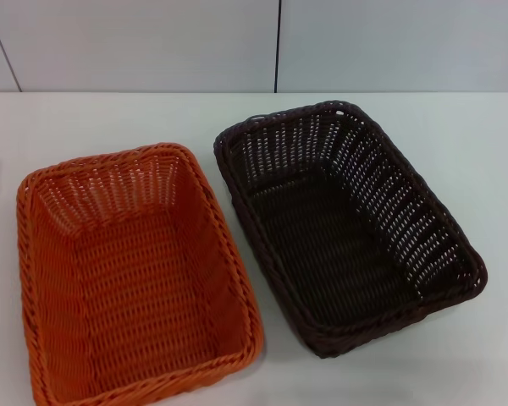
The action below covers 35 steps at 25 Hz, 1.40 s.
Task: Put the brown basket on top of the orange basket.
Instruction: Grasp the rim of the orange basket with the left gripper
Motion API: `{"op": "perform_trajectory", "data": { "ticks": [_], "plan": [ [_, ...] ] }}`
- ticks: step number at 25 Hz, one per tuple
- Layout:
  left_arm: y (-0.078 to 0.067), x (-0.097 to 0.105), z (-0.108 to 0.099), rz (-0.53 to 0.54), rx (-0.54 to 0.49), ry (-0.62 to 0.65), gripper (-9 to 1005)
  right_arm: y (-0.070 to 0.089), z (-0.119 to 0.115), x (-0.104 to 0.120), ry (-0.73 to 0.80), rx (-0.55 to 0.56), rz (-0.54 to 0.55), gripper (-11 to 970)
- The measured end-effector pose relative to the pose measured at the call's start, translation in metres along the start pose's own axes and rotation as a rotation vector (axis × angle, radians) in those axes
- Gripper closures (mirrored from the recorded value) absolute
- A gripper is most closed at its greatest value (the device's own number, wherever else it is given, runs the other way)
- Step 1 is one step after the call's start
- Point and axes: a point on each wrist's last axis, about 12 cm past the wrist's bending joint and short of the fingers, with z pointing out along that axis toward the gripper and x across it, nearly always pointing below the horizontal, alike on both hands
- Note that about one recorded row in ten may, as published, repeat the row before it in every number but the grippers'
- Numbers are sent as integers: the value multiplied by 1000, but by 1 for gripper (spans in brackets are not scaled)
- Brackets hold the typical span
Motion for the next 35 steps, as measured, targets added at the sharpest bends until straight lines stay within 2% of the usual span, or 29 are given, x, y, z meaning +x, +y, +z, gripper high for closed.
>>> {"op": "perform_trajectory", "data": {
  "ticks": [4, 5, 6, 9, 10, 11, 12, 13, 14, 15, 19, 20, 22, 23, 24, 25, 26, 31, 35],
  "plan": [
    [-2, 4, 0, -7, -1, -27, 286, 0, 0, 0, -5, 1, 2, 283],
    [-6, 6, -1, 11, 6, -58, 286, 0, 1, -1, -7, 2, 3, 283],
    [-13, 9, -8, 9, 28, -145, 286, 0, 1, -1, -8, 2, 3, 283],
    [-13, 12, -12, -24, 39, -176, 286, 1, 1, -1, -8, 2, 4, 283],
    [-12, 13, -15, -63, 53, -200, 286, 1, 1, -1, -9, 2, 4, 283],
    [-9, 17, -18, -206, 145, -201, 286, 1, 1, -1, -9, 2, 4, 283],
    [-9, 17, -18, -206, 145, -201, 286, 1, 2, -1, -10, 1, 3, 283],
    [-6, 16, -17, -289, 239, -161, 286, 1, 2, -1, -11, 1, 4, 283],
    [-6, 16, -17, -289, 239, -161, 287, 1, 2, -1, -11, 1, 4, 283],
    [-8, 11, -17, -342, 342, -88, 287, 2, 3, 0, -12, -1, 3, 283],
    [-16, 5, -20, -369, 385, -1, 287, 2, 5, 1, -11, 0, 0, 283],
    [-31, -4, -23, -315, 386, 100, 287, 2, 6, 3, -10, -4, -1, 283],
    [-45, -11, -26, -233, 374, 169, 287, 3, 6, 3, -10, -6, -1, 283],
    [-45, -11, -26, -233, 374, 169, 287, 3, 6, 3, -10, -8, -1, 283],
    [-59, -18, -30, -96, 329, 279, 287, 4, 7, 4, -10, -9, -1, 283],
    [-66, -24, -33, -31, 301, 338, 287, 4, 7, 5, -10, -12, -1, 283],
    [-66, -24, -33, -31, 301, 338, 287, 4, 7, 5, -10, -12, -1, 283],
    [-81, -39, -39, 125, 274, 506, 287, 6, 9, 7, -9, -20, -3, 283],
    [-83, -41, -35, 163, 263, 628, 288, 5, 9, 7, -10, -15, -8, 283]
  ]
}}
